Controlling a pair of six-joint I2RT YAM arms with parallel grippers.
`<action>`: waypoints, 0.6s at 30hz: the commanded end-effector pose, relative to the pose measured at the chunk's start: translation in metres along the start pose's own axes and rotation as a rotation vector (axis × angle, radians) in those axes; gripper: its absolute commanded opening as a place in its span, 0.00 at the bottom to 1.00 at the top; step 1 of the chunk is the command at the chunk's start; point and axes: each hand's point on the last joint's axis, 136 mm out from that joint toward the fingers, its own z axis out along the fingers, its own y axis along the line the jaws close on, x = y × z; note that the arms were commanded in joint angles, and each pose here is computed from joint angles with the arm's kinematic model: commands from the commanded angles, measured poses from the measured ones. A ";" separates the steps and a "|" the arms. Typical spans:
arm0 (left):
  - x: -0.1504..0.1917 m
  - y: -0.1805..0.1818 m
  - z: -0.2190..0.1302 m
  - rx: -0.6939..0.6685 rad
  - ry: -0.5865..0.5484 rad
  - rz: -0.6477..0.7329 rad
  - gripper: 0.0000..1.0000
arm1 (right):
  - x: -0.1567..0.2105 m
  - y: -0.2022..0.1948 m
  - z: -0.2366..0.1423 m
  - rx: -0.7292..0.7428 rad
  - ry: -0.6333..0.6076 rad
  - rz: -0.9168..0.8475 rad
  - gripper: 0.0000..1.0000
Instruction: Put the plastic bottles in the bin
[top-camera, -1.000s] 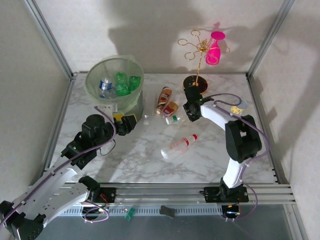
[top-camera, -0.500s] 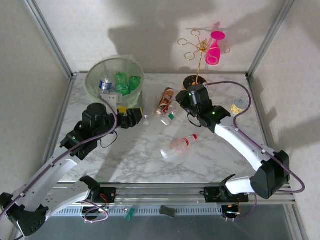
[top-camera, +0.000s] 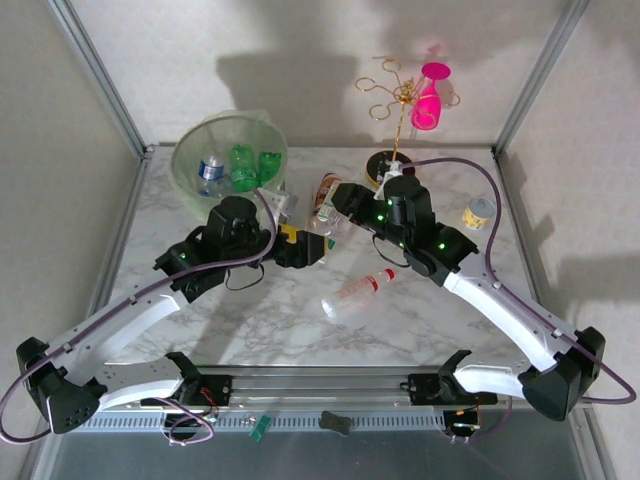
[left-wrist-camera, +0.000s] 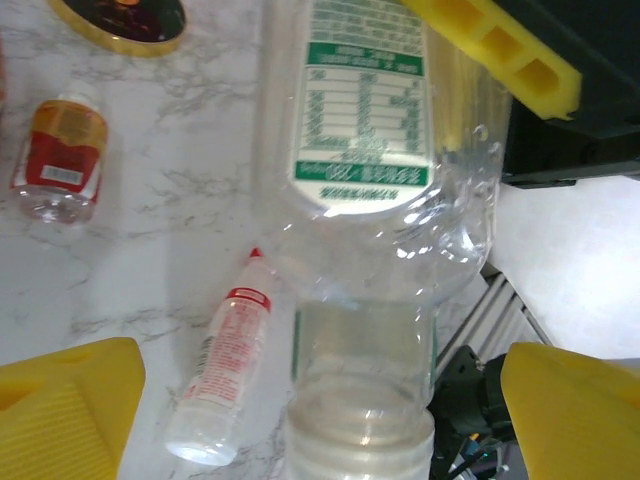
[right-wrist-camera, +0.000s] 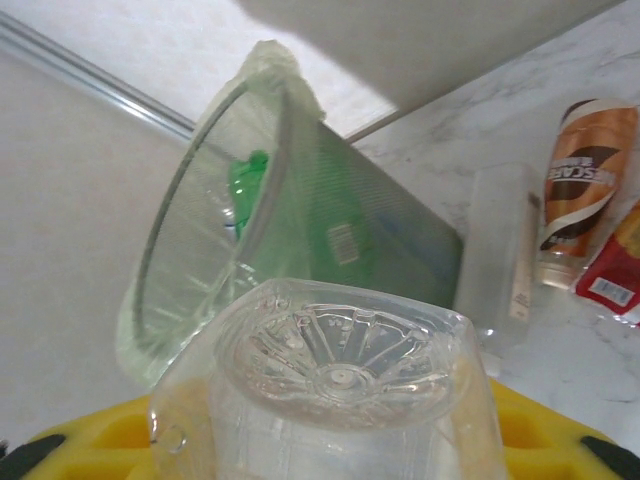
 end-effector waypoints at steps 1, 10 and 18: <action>-0.015 -0.025 -0.005 0.078 -0.025 0.023 0.92 | 0.004 0.009 -0.005 -0.053 0.008 -0.014 0.33; -0.028 -0.026 -0.002 0.067 -0.067 0.031 0.88 | 0.016 0.021 -0.005 -0.112 0.058 0.023 0.34; -0.025 -0.030 0.008 0.074 -0.041 0.038 0.79 | 0.022 0.035 -0.002 -0.152 0.089 0.035 0.34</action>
